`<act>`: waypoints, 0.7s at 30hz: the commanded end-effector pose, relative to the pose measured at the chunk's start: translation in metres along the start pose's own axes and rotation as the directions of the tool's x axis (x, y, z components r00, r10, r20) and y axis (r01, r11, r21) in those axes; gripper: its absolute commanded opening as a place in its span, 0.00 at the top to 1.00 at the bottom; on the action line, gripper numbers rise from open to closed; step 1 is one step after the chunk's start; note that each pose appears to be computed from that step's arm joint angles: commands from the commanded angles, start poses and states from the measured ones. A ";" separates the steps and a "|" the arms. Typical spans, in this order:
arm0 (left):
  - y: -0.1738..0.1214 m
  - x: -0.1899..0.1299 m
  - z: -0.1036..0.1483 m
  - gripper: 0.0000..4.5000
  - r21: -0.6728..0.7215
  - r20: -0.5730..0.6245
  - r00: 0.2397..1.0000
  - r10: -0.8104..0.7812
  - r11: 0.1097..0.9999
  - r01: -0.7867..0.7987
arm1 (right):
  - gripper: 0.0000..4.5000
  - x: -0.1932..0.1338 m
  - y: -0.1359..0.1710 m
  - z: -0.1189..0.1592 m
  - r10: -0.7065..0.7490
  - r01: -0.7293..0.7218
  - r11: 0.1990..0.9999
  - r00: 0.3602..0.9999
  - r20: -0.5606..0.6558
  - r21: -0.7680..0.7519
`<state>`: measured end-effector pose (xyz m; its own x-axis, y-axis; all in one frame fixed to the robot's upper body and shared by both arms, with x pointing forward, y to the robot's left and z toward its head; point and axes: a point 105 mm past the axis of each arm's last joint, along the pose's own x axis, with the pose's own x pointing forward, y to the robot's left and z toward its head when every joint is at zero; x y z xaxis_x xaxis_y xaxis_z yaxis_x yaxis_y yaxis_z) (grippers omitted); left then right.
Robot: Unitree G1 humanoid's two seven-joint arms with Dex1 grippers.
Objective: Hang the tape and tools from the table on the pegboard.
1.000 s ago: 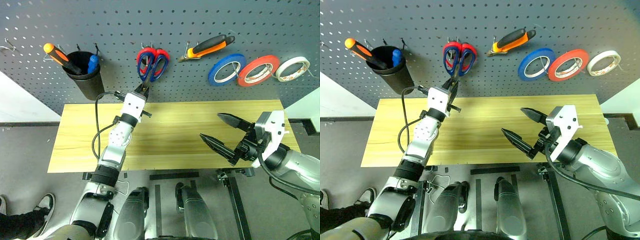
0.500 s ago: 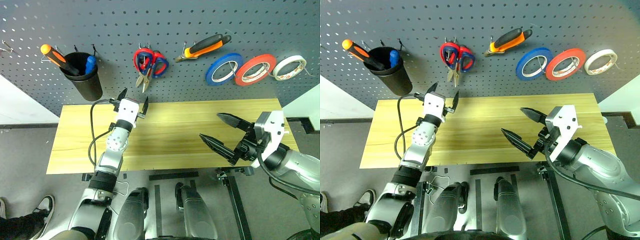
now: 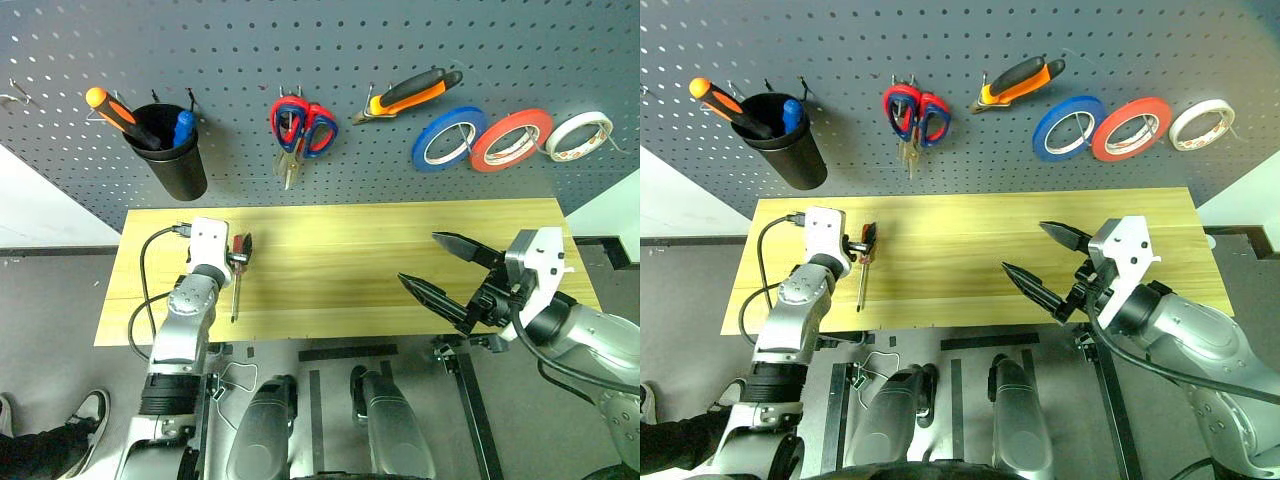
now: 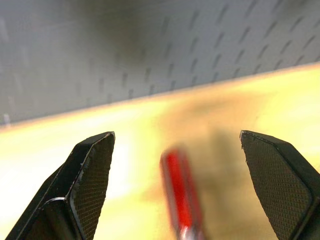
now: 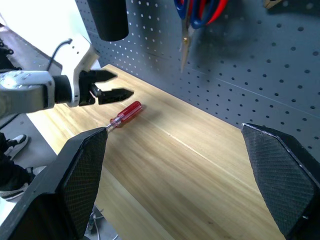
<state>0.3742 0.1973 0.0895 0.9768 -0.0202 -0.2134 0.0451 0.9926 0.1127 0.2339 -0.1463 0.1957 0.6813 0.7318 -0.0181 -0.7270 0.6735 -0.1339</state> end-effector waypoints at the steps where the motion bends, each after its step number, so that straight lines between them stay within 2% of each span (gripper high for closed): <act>1: 0.009 0.001 -0.009 0.07 -0.041 -0.136 0.991 0.003 0.999 -0.009 | 0.00 0.001 0.005 0.006 0.025 -0.025 0.999 1.000 0.017 -0.030; 5: 0.008 0.004 -0.017 0.07 -0.042 -0.198 0.980 -0.005 0.999 -0.003 | 0.00 0.002 0.005 0.006 0.030 -0.030 0.999 0.999 0.016 -0.028; 9: -0.003 0.003 -0.026 0.07 -0.093 -0.262 0.964 -0.042 0.995 0.018 | 0.00 0.002 0.006 0.006 0.032 -0.032 0.999 0.999 0.014 -0.029; 11: -0.009 0.002 -0.031 0.07 -0.075 -0.294 0.955 -0.047 0.997 0.026 | 0.00 0.002 0.006 0.006 0.031 -0.030 0.999 0.999 0.013 -0.029; 21: -0.011 0.005 -0.038 0.07 -0.074 -0.320 0.947 -0.025 0.997 0.002 | 0.00 0.001 0.005 0.006 0.027 -0.027 0.999 1.000 0.006 -0.032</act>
<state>0.3689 0.1896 0.0465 0.8494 -0.0158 -0.5275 0.0350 0.9990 0.0263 0.2342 -0.1431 0.1953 0.6704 0.7416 -0.0232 -0.7370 0.6620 -0.1362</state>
